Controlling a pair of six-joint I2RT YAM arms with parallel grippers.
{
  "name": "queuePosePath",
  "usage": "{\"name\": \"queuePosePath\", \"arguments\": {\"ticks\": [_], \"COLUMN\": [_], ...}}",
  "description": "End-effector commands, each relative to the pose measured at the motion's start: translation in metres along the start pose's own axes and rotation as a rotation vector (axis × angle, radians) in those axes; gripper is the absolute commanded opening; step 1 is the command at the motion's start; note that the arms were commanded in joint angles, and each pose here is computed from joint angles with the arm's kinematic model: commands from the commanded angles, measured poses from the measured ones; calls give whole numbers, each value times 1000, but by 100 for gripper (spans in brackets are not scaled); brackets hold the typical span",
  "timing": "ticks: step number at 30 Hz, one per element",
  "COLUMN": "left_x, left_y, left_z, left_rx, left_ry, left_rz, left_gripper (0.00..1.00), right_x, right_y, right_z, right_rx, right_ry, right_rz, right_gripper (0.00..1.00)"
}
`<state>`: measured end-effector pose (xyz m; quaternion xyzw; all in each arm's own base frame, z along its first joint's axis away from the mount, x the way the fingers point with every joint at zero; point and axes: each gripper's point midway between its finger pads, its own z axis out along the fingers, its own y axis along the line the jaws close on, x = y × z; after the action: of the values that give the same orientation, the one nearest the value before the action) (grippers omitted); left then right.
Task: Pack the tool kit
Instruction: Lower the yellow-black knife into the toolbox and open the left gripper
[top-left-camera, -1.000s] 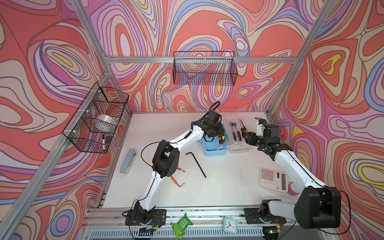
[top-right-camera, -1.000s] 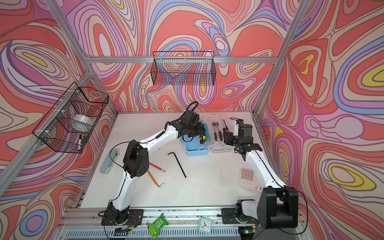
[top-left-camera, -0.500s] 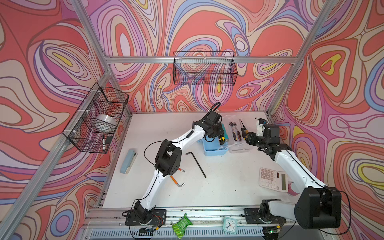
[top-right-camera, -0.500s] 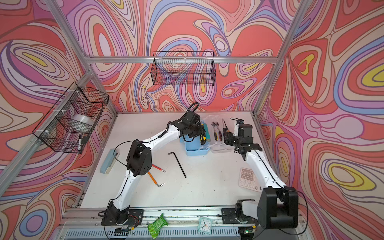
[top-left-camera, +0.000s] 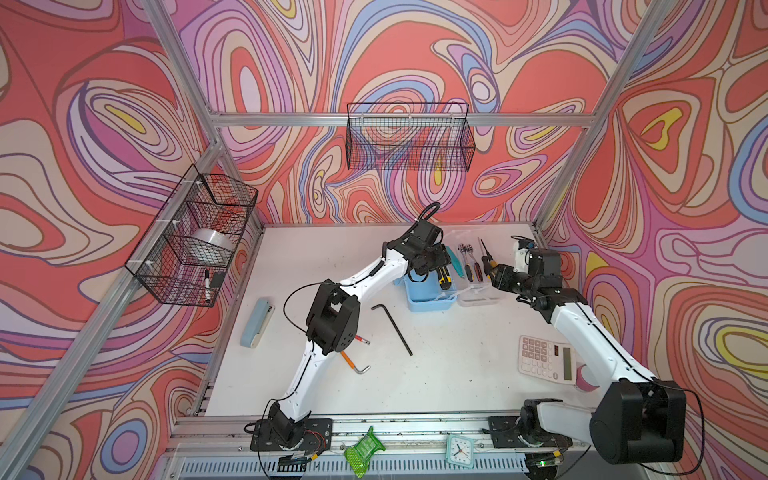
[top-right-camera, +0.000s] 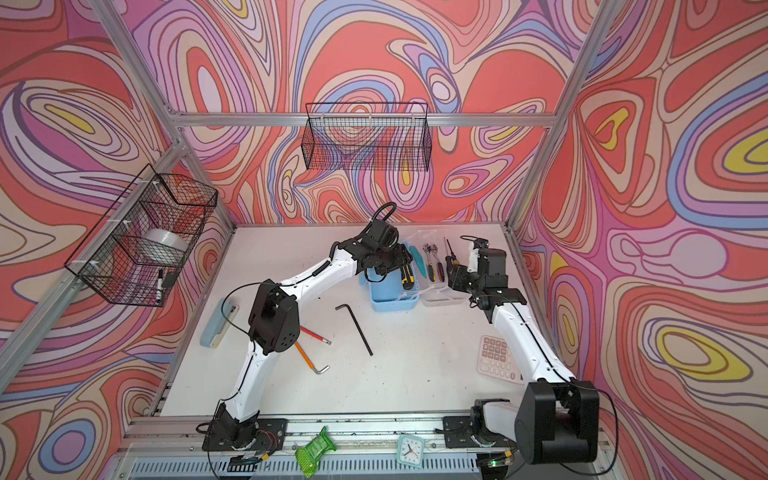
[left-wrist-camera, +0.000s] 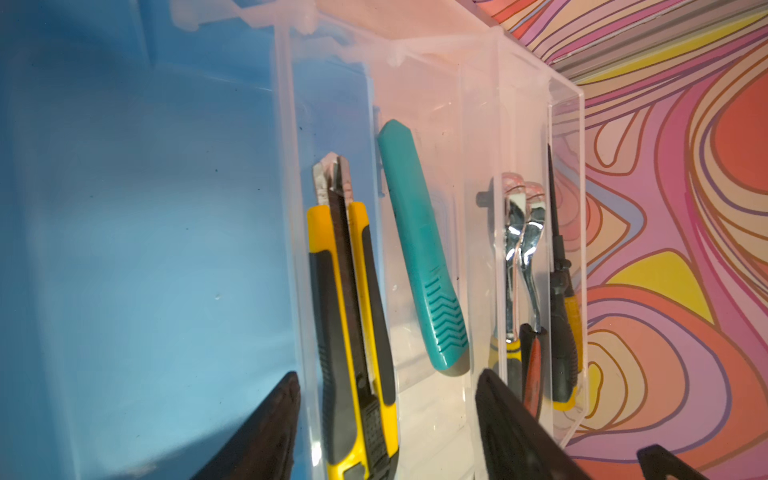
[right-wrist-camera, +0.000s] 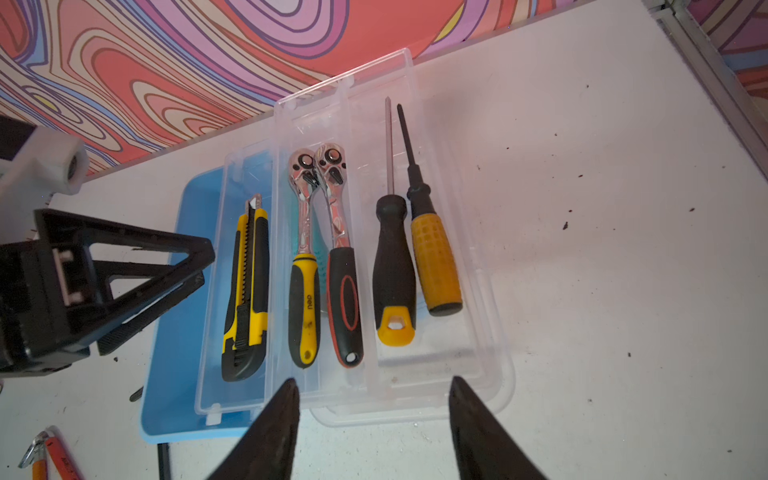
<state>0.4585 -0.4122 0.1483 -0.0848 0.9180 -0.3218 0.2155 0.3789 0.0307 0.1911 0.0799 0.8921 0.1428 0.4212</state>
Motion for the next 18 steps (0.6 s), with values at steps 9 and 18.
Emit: {"name": "queuePosePath", "arguments": {"ticks": [9, 18], "left_x": [1, 8], "left_y": [2, 37], "left_z": [-51, -82], "left_rx": [51, -64], "left_ry": [-80, -138], "left_rz": [58, 99], "left_gripper": [100, 100], "right_x": [13, 37], "right_y": [14, 68], "right_z": [-7, -4], "right_rx": [-94, -163], "right_ry": [19, 40], "right_rz": [44, -44], "right_gripper": [65, 64]}}
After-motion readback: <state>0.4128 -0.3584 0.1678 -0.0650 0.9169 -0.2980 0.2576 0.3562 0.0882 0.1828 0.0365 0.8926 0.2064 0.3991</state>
